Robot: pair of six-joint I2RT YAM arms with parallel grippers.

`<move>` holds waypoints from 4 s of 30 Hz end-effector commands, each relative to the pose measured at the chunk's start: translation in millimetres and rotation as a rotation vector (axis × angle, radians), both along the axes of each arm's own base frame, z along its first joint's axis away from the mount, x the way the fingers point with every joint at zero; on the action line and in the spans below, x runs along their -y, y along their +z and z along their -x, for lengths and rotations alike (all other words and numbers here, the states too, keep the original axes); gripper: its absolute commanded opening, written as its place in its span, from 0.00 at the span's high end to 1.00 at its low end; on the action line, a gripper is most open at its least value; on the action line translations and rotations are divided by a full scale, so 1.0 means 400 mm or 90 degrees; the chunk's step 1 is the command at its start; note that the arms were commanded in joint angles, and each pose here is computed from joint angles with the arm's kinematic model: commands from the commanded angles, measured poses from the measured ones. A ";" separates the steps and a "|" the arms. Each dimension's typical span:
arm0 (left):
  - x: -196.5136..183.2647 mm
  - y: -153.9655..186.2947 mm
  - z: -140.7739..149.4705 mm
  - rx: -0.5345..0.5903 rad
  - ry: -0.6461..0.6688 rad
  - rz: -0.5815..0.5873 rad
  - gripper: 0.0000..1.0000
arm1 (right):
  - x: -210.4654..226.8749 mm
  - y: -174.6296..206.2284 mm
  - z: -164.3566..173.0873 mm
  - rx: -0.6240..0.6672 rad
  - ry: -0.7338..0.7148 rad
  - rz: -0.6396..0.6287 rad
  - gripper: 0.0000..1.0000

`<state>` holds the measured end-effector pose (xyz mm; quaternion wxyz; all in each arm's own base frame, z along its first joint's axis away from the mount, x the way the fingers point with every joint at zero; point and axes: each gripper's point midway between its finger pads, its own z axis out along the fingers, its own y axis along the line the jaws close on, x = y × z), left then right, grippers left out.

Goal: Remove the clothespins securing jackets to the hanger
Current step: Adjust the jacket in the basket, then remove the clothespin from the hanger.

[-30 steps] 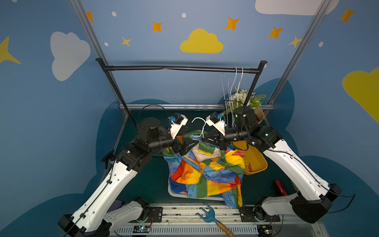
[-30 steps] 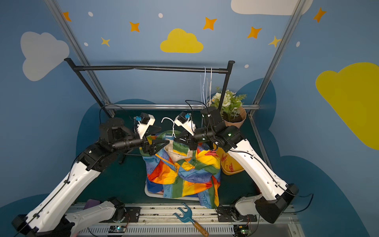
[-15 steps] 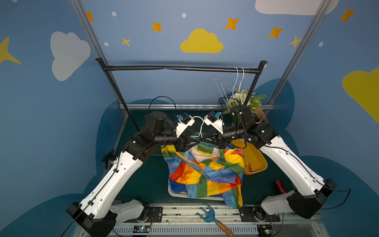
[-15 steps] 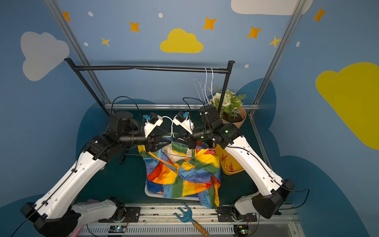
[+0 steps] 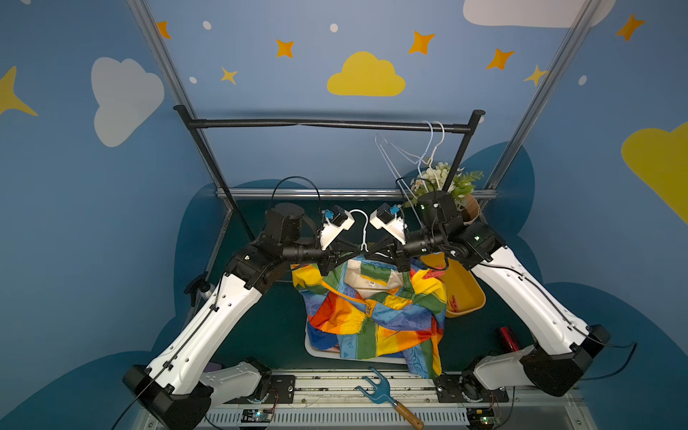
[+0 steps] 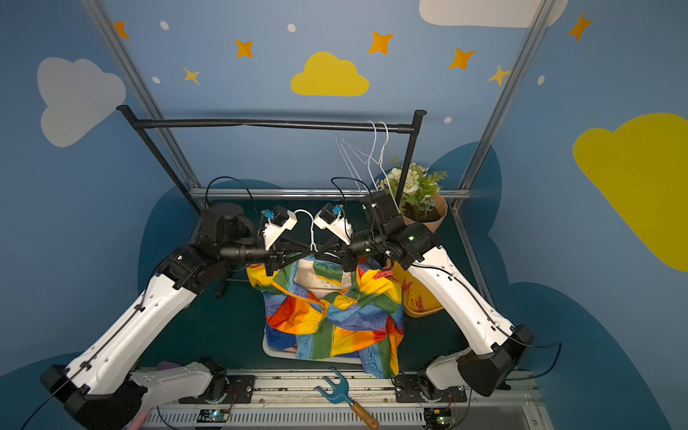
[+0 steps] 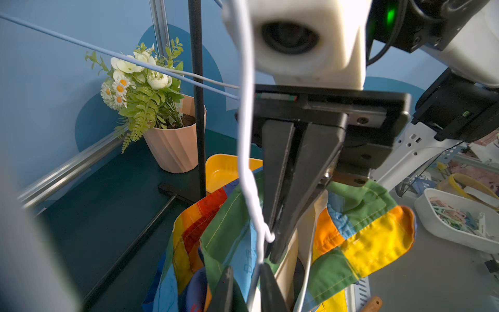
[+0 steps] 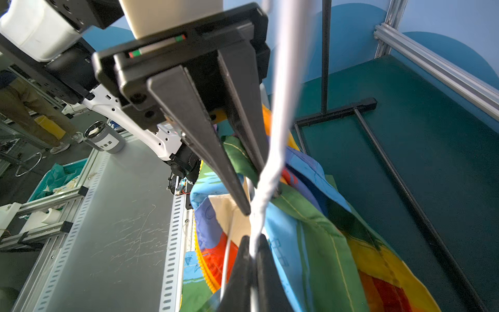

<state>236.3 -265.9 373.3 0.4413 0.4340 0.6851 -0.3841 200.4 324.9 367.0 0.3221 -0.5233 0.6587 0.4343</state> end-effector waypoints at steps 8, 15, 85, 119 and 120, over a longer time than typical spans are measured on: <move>-0.014 -0.009 0.022 -0.006 0.012 0.018 0.63 | -0.013 0.050 0.000 0.018 0.009 -0.045 1.00; -0.015 0.012 0.039 0.005 -0.002 0.030 0.61 | -0.001 0.045 0.011 0.059 0.003 -0.047 1.00; -0.043 0.029 0.070 0.034 0.000 0.063 0.96 | 0.407 -0.044 -0.060 -0.032 -0.277 -0.289 0.32; -0.046 0.033 0.077 0.037 0.001 0.073 0.96 | 0.349 -0.017 -0.059 -0.050 -0.238 -0.330 0.57; -0.046 0.031 0.075 0.036 0.003 0.071 0.96 | 0.349 -0.012 -0.057 -0.051 -0.237 -0.331 0.59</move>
